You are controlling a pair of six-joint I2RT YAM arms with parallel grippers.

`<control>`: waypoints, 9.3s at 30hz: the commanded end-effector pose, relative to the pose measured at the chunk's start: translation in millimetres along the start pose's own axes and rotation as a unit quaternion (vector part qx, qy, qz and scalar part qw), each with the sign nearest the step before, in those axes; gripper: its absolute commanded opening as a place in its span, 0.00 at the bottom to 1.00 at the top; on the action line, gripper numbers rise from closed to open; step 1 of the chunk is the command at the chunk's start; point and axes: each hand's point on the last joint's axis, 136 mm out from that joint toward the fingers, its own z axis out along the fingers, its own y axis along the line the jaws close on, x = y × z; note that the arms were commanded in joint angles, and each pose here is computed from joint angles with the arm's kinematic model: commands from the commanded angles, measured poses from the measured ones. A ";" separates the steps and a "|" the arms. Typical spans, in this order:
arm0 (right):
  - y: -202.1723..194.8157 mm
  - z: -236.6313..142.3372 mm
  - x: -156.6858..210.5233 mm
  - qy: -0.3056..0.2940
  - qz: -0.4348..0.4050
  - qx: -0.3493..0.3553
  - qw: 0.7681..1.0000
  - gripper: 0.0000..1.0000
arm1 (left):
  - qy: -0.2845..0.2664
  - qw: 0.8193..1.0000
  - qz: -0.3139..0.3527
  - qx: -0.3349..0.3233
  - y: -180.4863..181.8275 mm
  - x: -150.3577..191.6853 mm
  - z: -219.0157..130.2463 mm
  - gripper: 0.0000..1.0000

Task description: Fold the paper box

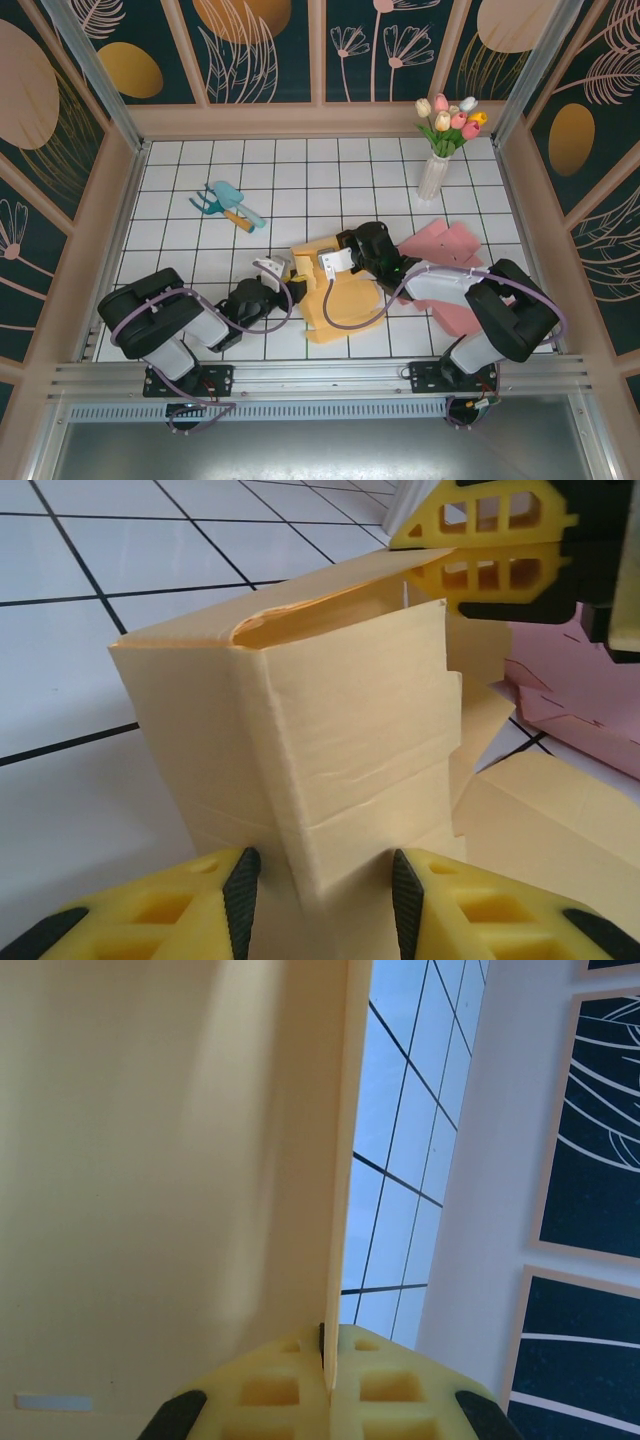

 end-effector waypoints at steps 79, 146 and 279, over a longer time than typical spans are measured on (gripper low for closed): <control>68.9 18.0 -7.4 0.100 0.152 -0.002 0.983 0.00 | -0.142 0.872 0.003 -0.468 120.2 -39.3 -9.5 0.00; 74.8 23.5 -17.3 0.063 0.231 -0.034 0.970 0.00 | -0.081 0.945 0.024 -0.315 107.3 -56.7 20.6 0.30; 28.1 22.9 -82.1 -0.015 0.662 -0.188 0.725 0.28 | -0.059 0.979 0.193 -0.023 24.1 -10.5 46.2 0.10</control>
